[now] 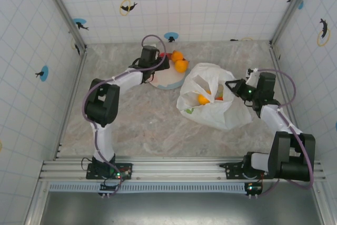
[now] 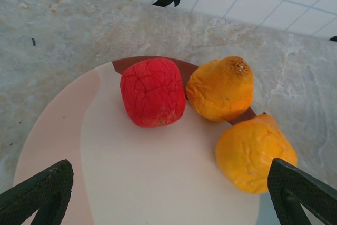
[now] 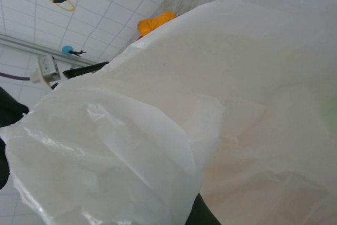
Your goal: Place the fruits into the plastic bag
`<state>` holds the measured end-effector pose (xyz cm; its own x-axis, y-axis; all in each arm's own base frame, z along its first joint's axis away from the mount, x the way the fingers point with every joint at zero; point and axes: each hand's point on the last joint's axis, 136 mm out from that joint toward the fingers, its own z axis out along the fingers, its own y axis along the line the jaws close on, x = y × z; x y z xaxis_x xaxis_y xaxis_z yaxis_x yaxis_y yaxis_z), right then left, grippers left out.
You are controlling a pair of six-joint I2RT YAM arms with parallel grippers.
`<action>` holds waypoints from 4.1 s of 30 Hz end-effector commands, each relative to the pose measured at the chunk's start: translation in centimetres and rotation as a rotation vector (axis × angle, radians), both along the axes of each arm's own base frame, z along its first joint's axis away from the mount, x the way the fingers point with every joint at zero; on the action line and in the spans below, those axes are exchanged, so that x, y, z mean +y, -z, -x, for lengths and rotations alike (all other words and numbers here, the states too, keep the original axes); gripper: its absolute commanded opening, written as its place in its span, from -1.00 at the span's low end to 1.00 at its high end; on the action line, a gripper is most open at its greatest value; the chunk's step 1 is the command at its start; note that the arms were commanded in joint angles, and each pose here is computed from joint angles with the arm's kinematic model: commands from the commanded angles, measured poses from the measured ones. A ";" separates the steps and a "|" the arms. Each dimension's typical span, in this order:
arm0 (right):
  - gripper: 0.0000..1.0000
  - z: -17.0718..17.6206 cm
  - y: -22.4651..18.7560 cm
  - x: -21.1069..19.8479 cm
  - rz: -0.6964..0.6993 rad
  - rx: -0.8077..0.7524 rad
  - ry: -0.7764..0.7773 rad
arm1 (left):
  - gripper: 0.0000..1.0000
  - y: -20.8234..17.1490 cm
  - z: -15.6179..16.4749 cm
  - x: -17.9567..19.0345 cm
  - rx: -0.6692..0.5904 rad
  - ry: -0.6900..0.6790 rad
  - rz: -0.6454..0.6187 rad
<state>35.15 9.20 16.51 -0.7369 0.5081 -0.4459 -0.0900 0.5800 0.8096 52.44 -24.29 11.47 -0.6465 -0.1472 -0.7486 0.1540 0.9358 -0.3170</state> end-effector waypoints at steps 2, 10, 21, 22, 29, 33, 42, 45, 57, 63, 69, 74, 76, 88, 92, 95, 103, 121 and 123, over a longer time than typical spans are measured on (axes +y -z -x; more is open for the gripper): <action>-0.99 0.1 0.3 0.1 -0.009 -0.007 -0.014 | 0.94 2.0 -2.4 -0.3 0.029 -0.024 -0.023; -0.99 0.0 0.1 -0.2 -0.003 -0.008 -0.011 | 0.86 3.9 -6.8 1.0 0.028 -0.090 -0.049; -0.98 -0.1 0.3 -0.5 -0.004 -0.001 -0.009 | 0.69 7.4 -8.8 -0.2 0.051 -0.063 -0.032; -0.98 -0.2 0.2 -0.5 -0.006 -0.001 -0.009 | 0.69 7.6 -8.9 -0.2 0.051 -0.061 -0.031; -0.98 -0.2 0.3 -0.5 -0.005 0.002 -0.012 | 0.48 8.7 -9.7 -0.6 0.052 -0.050 -0.024; -0.98 -0.2 0.5 -0.5 -0.003 0.006 -0.011 | 0.26 8.9 -9.8 -0.9 0.055 -0.039 -0.014; -0.98 -0.5 0.5 -0.5 -0.009 0.011 -0.010 | -0.03 5.2 -9.5 -1.3 0.016 -0.009 0.004; -0.98 -0.5 0.3 -0.6 -0.007 0.008 -0.008 | -0.11 2.4 -8.4 -1.5 -0.003 0.018 0.037; -0.98 -0.6 -0.4 -0.8 0.005 -0.007 0.006 | -0.14 -5.6 8.9 -2.7 -0.094 0.216 0.157; -0.98 -0.6 -0.4 -0.9 0.013 -0.009 0.010 | -0.13 -4.3 19.7 -5.6 -0.031 0.408 0.164; -0.98 -0.8 -0.7 -0.9 0.006 -0.015 0.012 | -0.13 -1.5 25.4 -8.9 0.063 0.563 0.113; -0.98 -0.6 -0.4 -0.1 -0.002 -0.008 -0.008 | -0.13 -0.2 24.8 -11.7 0.094 0.609 0.090; -0.98 -0.4 -0.3 0.2 -0.001 -0.007 -0.016 | -0.13 0.4 24.4 -12.9 0.113 0.632 0.082; -0.98 -0.6 -0.4 2.6 -0.039 0.005 -0.064 | -0.09 3.1 22.2 -19.6 0.162 0.736 0.077; -0.98 -0.3 0.0 4.2 -0.035 0.016 -0.105 | -0.04 2.6 20.3 -21.2 0.130 0.693 0.109; -0.98 0.0 0.1 4.6 -0.034 0.021 -0.119 | 0.04 1.9 18.4 -22.3 0.096 0.635 0.150; -0.98 -0.1 -0.7 4.1 -0.008 0.008 -0.117 | 0.10 2.4 16.0 -24.7 0.089 0.559 0.257; -0.98 -0.6 -0.6 1.4 -0.002 0.003 -0.064 | 0.78 -1.0 19.0 -20.9 0.041 0.647 0.211; -0.98 -0.5 -0.4 1.0 0.000 0.005 -0.054 | 0.78 -1.6 19.7 -20.0 0.033 0.662 0.198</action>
